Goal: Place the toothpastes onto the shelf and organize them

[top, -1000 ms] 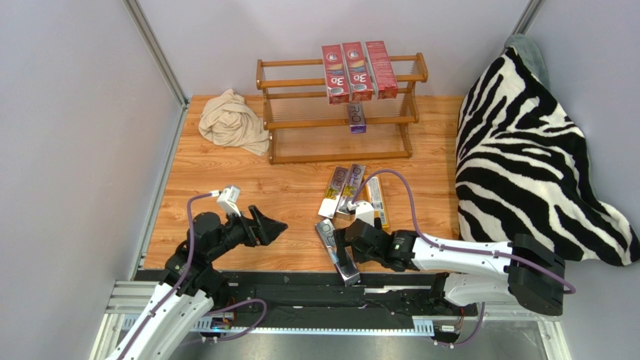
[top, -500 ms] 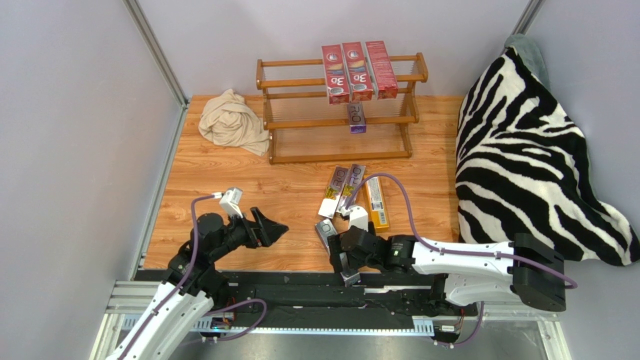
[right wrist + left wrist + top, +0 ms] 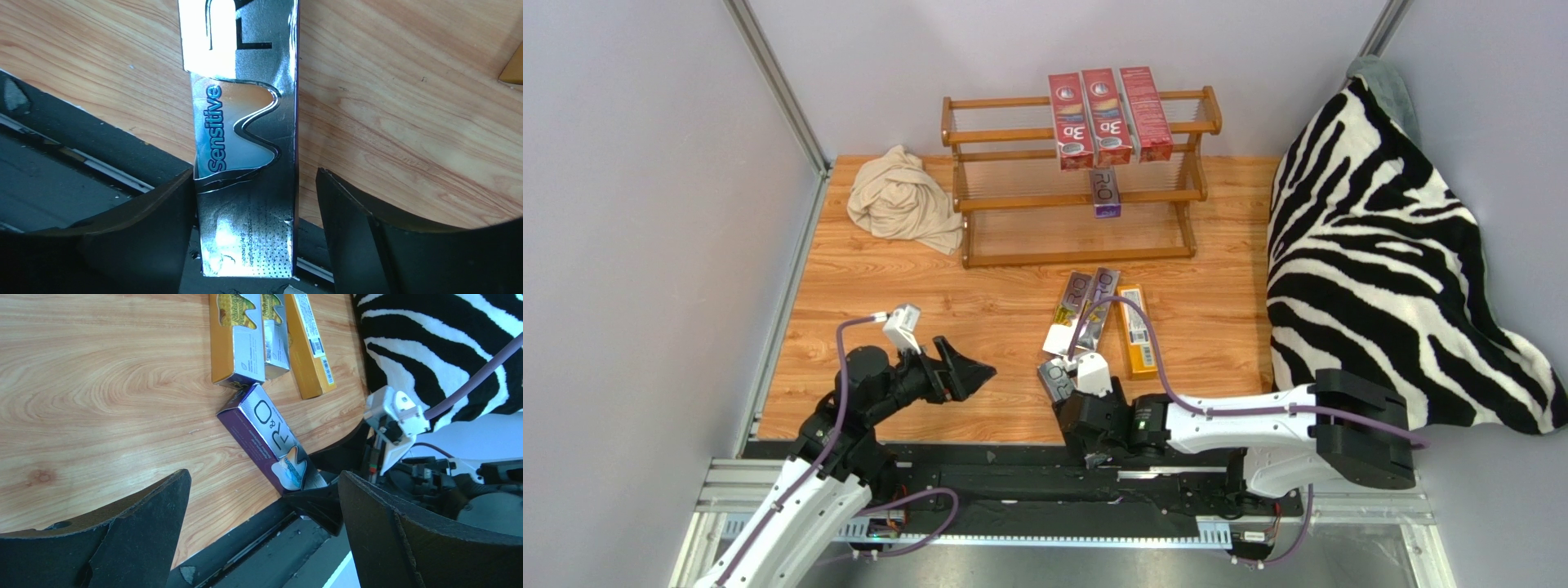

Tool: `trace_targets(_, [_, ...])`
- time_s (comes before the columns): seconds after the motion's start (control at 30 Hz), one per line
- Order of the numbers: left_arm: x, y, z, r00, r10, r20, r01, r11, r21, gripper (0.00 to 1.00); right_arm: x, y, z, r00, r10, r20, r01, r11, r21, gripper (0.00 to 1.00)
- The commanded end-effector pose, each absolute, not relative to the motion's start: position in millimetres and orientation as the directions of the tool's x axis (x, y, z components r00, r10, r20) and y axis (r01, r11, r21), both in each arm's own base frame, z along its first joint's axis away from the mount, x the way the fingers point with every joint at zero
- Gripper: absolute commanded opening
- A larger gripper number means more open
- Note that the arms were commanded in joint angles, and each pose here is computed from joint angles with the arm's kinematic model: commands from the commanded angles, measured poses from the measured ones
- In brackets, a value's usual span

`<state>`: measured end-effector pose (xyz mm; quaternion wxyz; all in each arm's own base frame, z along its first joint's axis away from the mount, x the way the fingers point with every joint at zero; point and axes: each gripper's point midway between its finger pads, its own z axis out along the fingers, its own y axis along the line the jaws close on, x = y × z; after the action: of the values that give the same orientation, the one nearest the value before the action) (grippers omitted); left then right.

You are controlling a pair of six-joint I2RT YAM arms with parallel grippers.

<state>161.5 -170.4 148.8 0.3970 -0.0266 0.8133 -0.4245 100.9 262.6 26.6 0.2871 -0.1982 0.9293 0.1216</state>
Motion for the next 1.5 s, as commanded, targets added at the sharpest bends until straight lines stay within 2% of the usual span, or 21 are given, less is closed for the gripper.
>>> trace_targets(0.0, [163.9, -180.9, 158.1, -0.694, -0.38, -0.612, 0.322, 0.596, -0.736, 0.99, 108.3, 271.8, 27.8, -0.735, -0.268, -0.623, -0.41, 0.907, 0.094, 0.68])
trace_targets(0.1, [166.3, -182.2, 153.8, -0.709, -0.375, -0.597, 0.303, 0.604, -0.738, 0.99, 109.7, 270.2, 26.6, -0.721, -0.274, -0.637, -0.403, 0.913, 0.063, 0.64])
trace_targets(0.2, [168.1, -183.9, 149.5, -0.72, -0.368, -0.589, 0.294, 0.607, -0.739, 0.99, 111.1, 269.4, 30.7, -0.705, -0.273, -0.654, -0.401, 0.915, 0.05, 0.43])
trace_targets(0.47, [170.1, -199.6, 148.1, -0.745, -0.372, -0.554, 0.312, 0.539, -0.782, 0.99, 114.0, 269.5, 54.7, -0.664, -0.254, -0.703, -0.404, 0.913, 0.052, 0.42])
trace_targets(0.93, [172.9, -238.9, 169.2, -0.757, -0.316, -0.572, 0.39, 0.484, -0.783, 0.99, 111.1, 289.2, 129.7, -0.581, -0.138, -0.802, -0.437, 0.885, 0.164, 0.4])
trace_targets(1.1, [171.0, -257.1, 178.1, -0.762, -0.3, -0.574, 0.427, 0.434, -0.793, 0.99, 111.3, 293.2, 144.9, -0.569, -0.105, -0.815, -0.441, 0.876, 0.196, 0.39])
trace_targets(1.37, [173.2, -278.3, 184.4, -0.771, -0.274, -0.575, 0.439, 0.425, -0.792, 0.98, 105.1, 305.6, 150.7, -0.577, -0.094, -0.812, -0.459, 0.859, 0.227, 0.39])
trace_targets(1.47, [171.0, -288.8, 184.9, -0.78, -0.259, -0.57, 0.446, 0.409, -0.796, 0.94, 104.9, 307.7, 153.1, -0.576, -0.089, -0.813, -0.46, 0.857, 0.232, 0.39])
